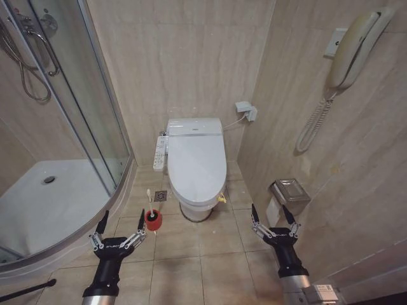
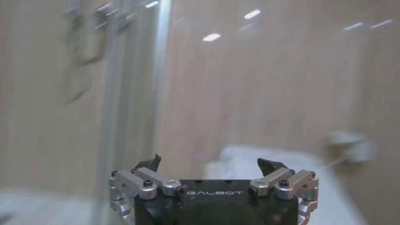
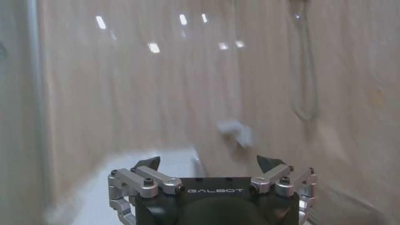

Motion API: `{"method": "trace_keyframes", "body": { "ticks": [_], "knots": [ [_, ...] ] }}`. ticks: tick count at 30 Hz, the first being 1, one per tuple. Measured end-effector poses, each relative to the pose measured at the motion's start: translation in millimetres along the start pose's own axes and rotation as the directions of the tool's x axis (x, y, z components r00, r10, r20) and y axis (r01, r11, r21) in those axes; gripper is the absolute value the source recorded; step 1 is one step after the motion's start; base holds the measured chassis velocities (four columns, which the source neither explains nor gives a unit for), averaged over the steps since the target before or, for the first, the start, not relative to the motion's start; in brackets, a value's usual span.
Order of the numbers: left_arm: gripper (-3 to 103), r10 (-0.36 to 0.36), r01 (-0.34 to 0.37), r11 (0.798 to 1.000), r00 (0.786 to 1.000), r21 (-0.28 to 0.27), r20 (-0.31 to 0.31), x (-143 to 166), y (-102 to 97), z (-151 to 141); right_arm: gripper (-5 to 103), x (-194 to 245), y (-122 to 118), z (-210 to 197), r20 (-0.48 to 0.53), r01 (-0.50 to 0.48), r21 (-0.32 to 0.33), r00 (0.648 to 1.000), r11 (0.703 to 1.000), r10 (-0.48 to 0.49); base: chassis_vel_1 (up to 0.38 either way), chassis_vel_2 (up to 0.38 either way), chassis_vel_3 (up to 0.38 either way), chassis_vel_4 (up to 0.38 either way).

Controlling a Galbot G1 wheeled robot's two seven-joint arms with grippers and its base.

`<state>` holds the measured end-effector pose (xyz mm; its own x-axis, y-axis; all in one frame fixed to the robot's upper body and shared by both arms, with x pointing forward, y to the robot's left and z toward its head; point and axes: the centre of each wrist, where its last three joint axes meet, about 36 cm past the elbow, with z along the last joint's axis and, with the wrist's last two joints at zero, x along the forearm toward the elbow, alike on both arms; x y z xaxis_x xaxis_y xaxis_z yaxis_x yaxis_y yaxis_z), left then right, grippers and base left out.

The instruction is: Open the toilet lid, clean the toilet bowl with a toilet brush, close the toilet lid, and flush.

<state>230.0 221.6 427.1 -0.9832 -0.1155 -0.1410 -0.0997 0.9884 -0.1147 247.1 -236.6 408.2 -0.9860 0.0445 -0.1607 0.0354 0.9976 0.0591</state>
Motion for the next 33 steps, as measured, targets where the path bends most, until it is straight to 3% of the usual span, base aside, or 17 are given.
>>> {"method": "trace_keyframes", "body": {
  "ticks": [3, 14, 19, 24, 33],
  "knots": [
    [100, -0.077, 0.078, 0.997, 0.996, 0.015, -0.038, -3, -4.3, 20, 100, -4, -18, 22, -0.064, -0.052, 0.048, 0.996, 0.997, 0.055, 0.000, 0.000, 0.000, 0.000],
    [100, -0.075, 0.075, 0.997, 0.997, 0.023, -0.010, 0, -8.1, 5, 100, -5, -18, 20, -0.021, -0.078, 0.037, 0.997, 0.996, 0.079, 0.000, 0.000, 0.000, 0.000],
    [100, -0.015, 0.015, 1.000, 0.999, -0.012, 0.032, 4, -2.2, -24, 100, -4, -18, -7, 0.053, -0.052, 0.047, 0.997, 0.998, 0.050, 0.000, 0.000, 0.000, 0.000],
    [100, 0.097, -0.091, 0.992, 0.993, -0.087, 0.070, -3, 21.3, -44, 100, -13, -25, -19, 0.102, -0.021, 0.038, 0.995, 0.999, 0.017, 0.000, 0.000, 0.000, 0.000],
    [100, 0.115, -0.109, 0.992, 0.990, -0.068, 0.077, -7, 32.9, -37, 100, -12, -23, 6, 0.093, 0.034, 0.009, 0.995, 0.999, -0.035, 0.000, 0.000, 0.000, 0.000]
  ]
}}
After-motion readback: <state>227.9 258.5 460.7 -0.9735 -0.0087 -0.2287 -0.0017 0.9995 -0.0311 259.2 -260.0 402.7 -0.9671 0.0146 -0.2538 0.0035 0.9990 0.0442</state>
